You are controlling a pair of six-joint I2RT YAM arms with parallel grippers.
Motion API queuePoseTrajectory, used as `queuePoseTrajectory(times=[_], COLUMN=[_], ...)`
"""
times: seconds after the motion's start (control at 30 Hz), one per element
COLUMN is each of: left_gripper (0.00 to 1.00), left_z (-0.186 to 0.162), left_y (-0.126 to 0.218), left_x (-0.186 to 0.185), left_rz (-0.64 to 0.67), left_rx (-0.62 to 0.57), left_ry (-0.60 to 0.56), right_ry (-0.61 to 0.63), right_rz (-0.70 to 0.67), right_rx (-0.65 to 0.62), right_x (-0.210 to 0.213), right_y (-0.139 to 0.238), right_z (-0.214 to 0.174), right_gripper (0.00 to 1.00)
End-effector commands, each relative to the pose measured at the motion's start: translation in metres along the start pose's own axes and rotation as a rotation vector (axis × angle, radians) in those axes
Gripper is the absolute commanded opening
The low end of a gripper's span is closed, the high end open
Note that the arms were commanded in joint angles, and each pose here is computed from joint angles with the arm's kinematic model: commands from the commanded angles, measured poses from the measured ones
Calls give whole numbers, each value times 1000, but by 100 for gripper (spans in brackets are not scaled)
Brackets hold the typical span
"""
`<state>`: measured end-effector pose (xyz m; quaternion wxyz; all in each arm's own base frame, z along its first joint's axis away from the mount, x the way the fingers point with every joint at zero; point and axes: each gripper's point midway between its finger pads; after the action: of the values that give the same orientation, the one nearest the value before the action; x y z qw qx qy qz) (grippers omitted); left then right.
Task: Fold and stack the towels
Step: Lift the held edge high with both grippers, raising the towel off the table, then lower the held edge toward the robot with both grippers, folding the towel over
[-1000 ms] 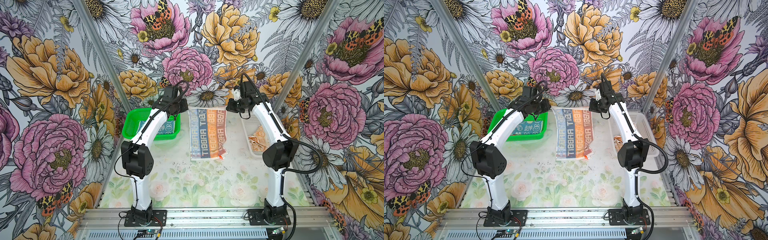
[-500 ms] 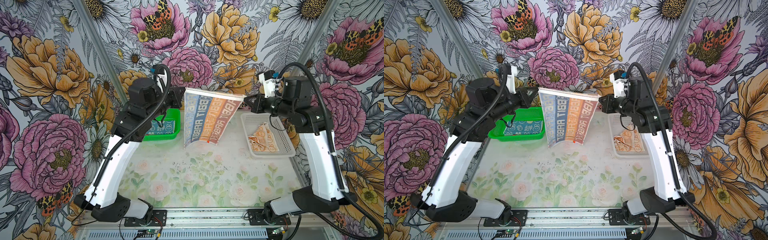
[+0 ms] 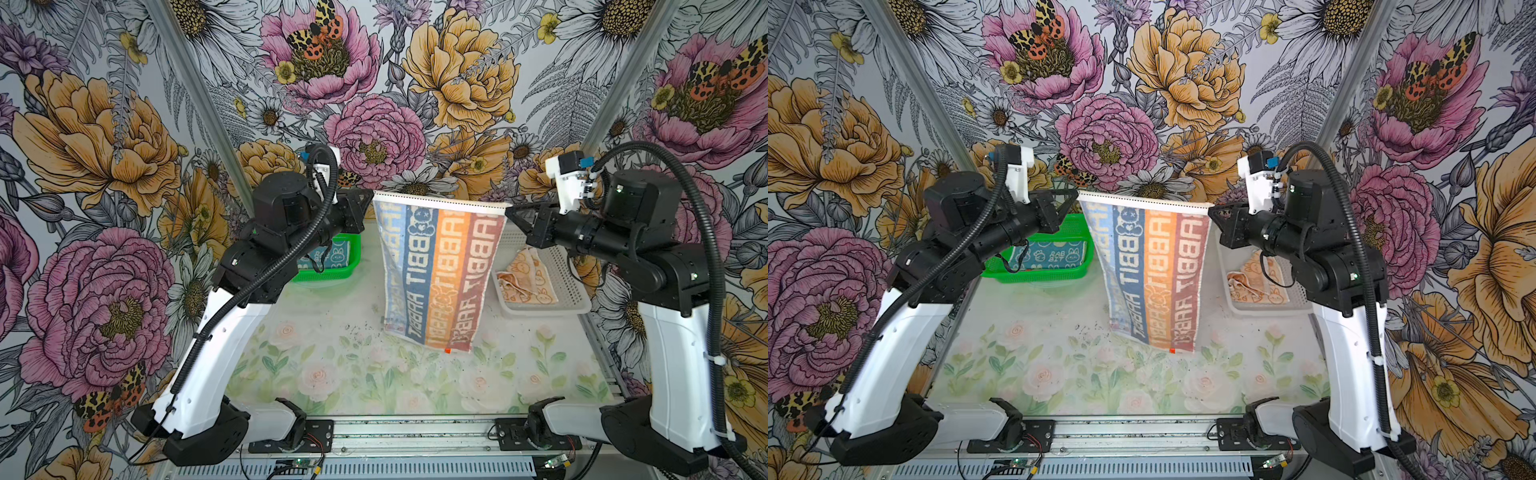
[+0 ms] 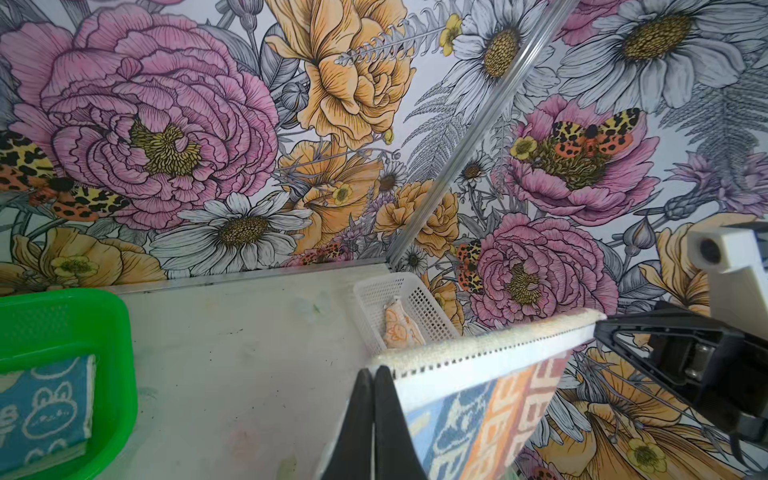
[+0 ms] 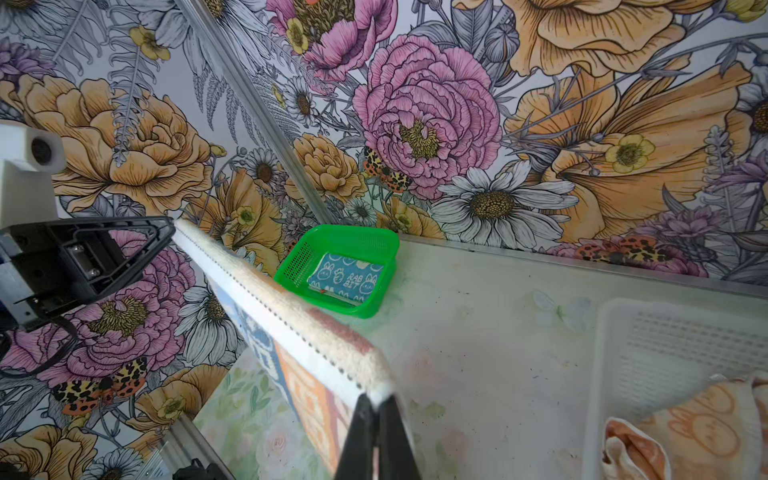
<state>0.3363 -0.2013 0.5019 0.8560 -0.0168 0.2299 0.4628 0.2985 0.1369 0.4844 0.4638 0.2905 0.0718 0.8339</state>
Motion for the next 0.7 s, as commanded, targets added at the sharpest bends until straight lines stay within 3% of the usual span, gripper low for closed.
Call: queuePoseTrajectory(times=[0.0,0.1,0.33,0.5,0.67], left_gripper=[0,0,0,0,0], left_z=[-8,-24,-81,-109,-140], left_y=[-42,-85,-180,-212,-210], left_x=[58,95,179,214,220], left_rz=[125,163,239,257,275], left_rx=[56,130,287,346,417], left_ry=[49,75,125,139,146], right_ry=[-65,-100,-187,-252,-275], right_rz=[-232,-281,-218,-193,-234], right_rx=[111,170,263,312,462], right_x=[-75,-113,-173,-196,-204], right_y=[-50,-96,-202,-238,-247], right_z=[-11,-9,-11,-28,-87], right_gripper=[0,0,0,0,0])
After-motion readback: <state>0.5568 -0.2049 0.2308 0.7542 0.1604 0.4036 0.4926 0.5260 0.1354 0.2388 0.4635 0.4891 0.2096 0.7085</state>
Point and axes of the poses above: each gripper's point midway between its finger pads, its own y axis back along the fingers, its own x axis along the line the jaws close on, z = x × y, and after that the axes turned 4 degrees about -y, right-handed
